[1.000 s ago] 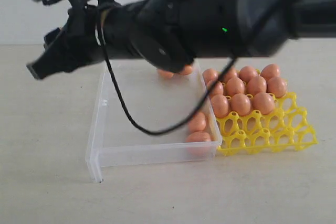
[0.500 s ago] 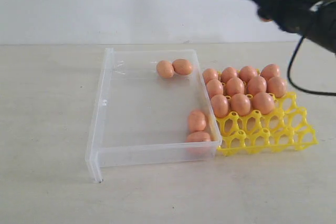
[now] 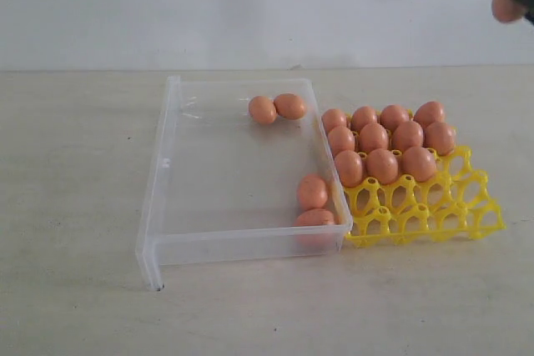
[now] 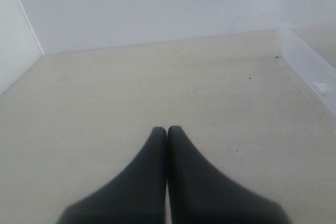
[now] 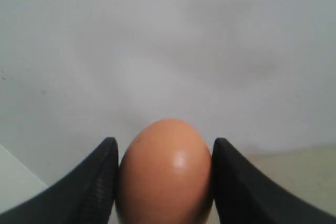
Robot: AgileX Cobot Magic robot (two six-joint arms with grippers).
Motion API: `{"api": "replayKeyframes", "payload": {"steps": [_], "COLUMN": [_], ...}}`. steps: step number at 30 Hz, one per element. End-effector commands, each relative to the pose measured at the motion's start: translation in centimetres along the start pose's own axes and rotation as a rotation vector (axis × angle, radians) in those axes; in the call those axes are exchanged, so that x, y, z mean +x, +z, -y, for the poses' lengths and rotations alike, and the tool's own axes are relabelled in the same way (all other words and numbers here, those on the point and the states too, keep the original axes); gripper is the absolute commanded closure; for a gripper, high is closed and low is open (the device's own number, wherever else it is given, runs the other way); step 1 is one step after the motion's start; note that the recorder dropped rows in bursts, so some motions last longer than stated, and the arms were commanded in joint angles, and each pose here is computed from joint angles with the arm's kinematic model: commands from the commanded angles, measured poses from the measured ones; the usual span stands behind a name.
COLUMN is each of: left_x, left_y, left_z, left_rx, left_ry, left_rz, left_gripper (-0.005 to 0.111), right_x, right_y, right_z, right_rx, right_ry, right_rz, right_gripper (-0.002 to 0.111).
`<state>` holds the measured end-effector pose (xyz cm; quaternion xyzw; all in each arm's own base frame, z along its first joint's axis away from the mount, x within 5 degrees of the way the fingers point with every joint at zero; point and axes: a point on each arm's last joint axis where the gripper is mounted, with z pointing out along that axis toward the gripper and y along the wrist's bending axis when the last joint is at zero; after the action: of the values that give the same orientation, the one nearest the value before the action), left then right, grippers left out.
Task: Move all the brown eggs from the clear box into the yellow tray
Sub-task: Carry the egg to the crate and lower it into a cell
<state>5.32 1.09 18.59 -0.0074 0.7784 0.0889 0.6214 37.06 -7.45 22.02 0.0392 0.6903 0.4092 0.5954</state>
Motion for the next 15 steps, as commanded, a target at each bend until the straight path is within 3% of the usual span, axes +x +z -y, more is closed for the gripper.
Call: {"api": "replayKeyframes", "payload": {"steps": [1, 5, 15], "left_x": [0.0, 0.0, 0.0], "left_y": [0.0, 0.0, 0.0], "left_z": [0.0, 0.0, 0.0], "left_rx": [0.004, 0.004, 0.004], "left_ry": [-0.001, -0.001, -0.001], "left_rz": [0.0, 0.0, 0.0], "left_gripper": [0.111, 0.111, 0.111], "right_x": [4.1, 7.2, 9.8], "right_y": [-2.4, -3.1, -2.1], "right_z": [1.7, 1.5, 2.1], "right_rx": [-0.012, -0.004, 0.078], "right_ry": [-0.042, -0.111, -0.209], "right_rz": [-0.188, -0.231, -0.38], "right_gripper": [0.109, 0.109, 0.109]}}
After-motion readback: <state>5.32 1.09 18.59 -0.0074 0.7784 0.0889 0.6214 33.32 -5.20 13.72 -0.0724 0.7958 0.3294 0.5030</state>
